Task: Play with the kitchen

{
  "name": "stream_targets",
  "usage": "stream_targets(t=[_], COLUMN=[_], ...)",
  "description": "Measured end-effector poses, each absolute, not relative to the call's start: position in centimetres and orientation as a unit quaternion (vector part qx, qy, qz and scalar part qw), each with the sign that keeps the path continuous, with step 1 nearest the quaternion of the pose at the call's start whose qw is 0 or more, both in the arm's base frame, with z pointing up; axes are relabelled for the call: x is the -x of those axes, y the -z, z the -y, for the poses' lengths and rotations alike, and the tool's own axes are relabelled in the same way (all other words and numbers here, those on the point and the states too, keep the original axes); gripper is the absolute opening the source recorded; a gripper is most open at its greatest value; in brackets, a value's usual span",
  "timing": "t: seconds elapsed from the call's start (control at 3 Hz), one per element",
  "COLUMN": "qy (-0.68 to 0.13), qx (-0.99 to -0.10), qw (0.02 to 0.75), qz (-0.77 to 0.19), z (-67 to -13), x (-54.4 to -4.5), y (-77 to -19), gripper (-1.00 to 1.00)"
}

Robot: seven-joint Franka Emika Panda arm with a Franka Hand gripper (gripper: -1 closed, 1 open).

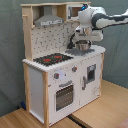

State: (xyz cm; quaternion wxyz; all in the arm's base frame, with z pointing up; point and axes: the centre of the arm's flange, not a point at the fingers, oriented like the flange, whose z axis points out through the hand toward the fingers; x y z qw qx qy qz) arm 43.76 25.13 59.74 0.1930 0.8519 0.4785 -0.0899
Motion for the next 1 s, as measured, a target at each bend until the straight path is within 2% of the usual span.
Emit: stream_targets(t=[0.33,1.0], qy=[0.073,0.048], qx=[-0.86,-0.874], qw=[0.195,0.194], qz=[-0.467,-0.443], z=[-22.9,-20.5], x=[-44.0,-46.1], y=[-59.9,-56.3], gripper=[-1.0,-1.0])
